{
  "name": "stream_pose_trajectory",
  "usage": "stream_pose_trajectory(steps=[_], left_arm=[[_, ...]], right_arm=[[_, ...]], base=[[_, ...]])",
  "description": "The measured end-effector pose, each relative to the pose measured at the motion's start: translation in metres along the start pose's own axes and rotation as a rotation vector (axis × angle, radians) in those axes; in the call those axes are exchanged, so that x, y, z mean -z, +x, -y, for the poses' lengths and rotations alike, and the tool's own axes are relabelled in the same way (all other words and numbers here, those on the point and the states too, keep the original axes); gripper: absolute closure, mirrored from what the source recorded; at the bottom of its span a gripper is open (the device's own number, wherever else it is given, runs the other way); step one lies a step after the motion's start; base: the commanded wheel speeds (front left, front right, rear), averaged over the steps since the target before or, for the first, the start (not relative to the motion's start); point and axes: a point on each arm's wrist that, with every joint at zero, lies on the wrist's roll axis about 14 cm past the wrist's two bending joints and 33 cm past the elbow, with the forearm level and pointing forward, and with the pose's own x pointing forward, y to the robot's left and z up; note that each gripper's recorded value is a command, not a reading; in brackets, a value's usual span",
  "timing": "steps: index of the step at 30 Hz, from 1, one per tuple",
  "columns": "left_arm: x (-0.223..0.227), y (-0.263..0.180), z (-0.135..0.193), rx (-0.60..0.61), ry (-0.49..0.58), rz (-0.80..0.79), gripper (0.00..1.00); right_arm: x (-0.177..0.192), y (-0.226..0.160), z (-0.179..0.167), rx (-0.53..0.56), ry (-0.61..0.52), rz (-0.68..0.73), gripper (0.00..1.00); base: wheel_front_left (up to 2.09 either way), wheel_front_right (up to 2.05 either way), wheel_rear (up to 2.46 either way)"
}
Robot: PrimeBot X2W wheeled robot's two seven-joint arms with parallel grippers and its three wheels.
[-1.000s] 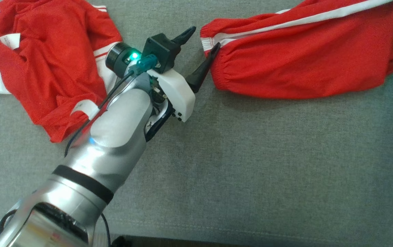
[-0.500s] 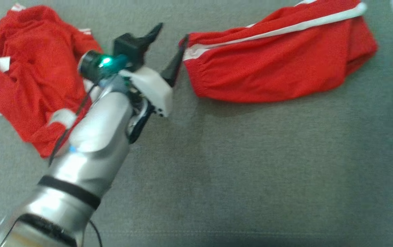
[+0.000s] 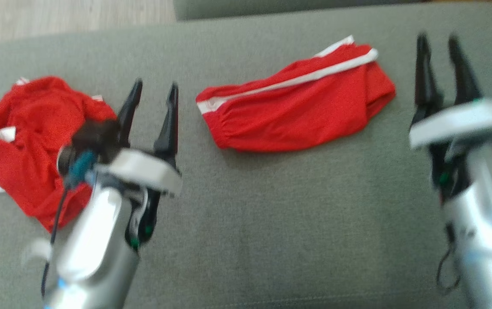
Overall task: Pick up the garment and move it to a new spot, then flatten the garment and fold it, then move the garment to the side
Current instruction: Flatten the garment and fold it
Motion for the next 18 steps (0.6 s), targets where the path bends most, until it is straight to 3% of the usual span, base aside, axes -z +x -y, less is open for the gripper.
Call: stream_pose_trajectory(steps=[11,18], left_arm=[[0.005,-0.068,0.007,-0.07,-0.047,-0.003,0.0],[0.014,-0.076,0.008,-0.058,-0.043,-0.026,0.0]], right_arm=[[0.045,-0.102,-0.001,0.101,0.022,-0.054,0.0],[0.056,-0.112,0.008,0.143,0.038,-0.085,0.0]], base=[[0.0,0.0,0.0],[0.0,0.0,0.0]])
